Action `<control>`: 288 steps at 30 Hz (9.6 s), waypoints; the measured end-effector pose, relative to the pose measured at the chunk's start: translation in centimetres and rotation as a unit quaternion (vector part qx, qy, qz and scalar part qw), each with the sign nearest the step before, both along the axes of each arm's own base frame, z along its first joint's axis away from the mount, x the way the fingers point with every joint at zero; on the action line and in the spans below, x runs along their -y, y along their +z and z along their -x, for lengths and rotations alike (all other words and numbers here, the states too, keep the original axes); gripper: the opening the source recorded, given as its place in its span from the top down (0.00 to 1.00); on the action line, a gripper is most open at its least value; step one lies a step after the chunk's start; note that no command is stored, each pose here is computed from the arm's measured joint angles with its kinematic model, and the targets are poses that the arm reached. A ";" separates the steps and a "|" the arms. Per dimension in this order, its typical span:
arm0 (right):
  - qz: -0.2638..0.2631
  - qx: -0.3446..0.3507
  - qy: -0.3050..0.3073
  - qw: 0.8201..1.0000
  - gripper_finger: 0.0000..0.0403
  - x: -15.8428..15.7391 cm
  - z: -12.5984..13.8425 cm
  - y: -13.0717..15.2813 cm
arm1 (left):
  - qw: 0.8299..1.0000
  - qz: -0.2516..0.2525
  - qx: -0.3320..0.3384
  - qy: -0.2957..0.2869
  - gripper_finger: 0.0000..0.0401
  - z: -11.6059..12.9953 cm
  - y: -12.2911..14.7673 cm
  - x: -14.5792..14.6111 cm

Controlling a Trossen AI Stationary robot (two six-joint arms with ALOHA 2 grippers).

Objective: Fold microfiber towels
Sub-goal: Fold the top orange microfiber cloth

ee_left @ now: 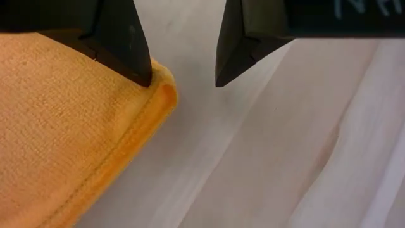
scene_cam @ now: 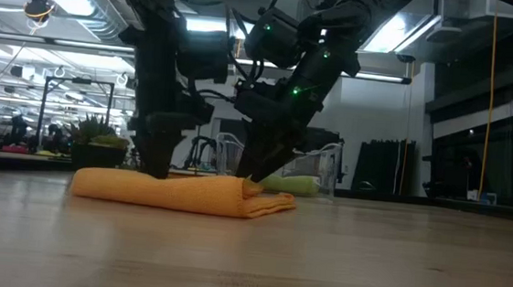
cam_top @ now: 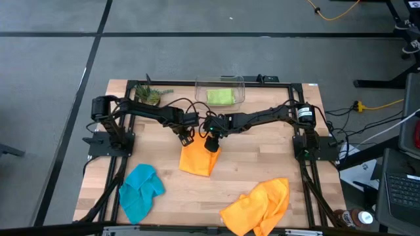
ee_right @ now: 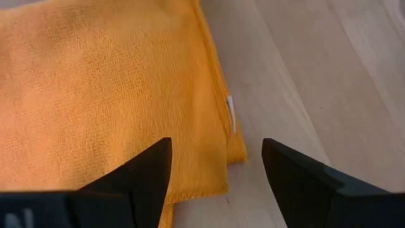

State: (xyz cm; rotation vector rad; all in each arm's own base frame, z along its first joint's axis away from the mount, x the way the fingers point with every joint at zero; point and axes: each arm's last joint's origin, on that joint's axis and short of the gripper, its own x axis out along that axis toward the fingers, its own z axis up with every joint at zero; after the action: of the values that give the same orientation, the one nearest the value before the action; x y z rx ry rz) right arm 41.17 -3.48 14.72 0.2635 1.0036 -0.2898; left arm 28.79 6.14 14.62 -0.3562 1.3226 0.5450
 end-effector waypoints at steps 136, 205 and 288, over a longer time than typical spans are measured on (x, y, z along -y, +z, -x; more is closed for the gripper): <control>0.058 0.046 -0.009 0.997 0.99 -16.6 0.3 2.7 | 0.968 0.019 0.180 -0.173 1.00 1.5 7.2 13.7; 0.034 -0.129 0.111 0.985 0.62 -13.9 1.3 4.5 | 0.989 -0.008 0.118 -0.085 0.63 8.4 14.5 12.7; 0.067 0.030 0.197 0.978 0.61 -20.3 1.3 -4.3 | 0.951 -0.058 0.103 -0.285 0.70 2.9 -3.2 20.9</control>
State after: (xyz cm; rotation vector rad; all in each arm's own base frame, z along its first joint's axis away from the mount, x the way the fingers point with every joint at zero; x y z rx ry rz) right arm 39.89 16.79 10.45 -0.0517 0.9500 0.0125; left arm 25.89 -14.79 11.38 0.0733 1.1162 0.0917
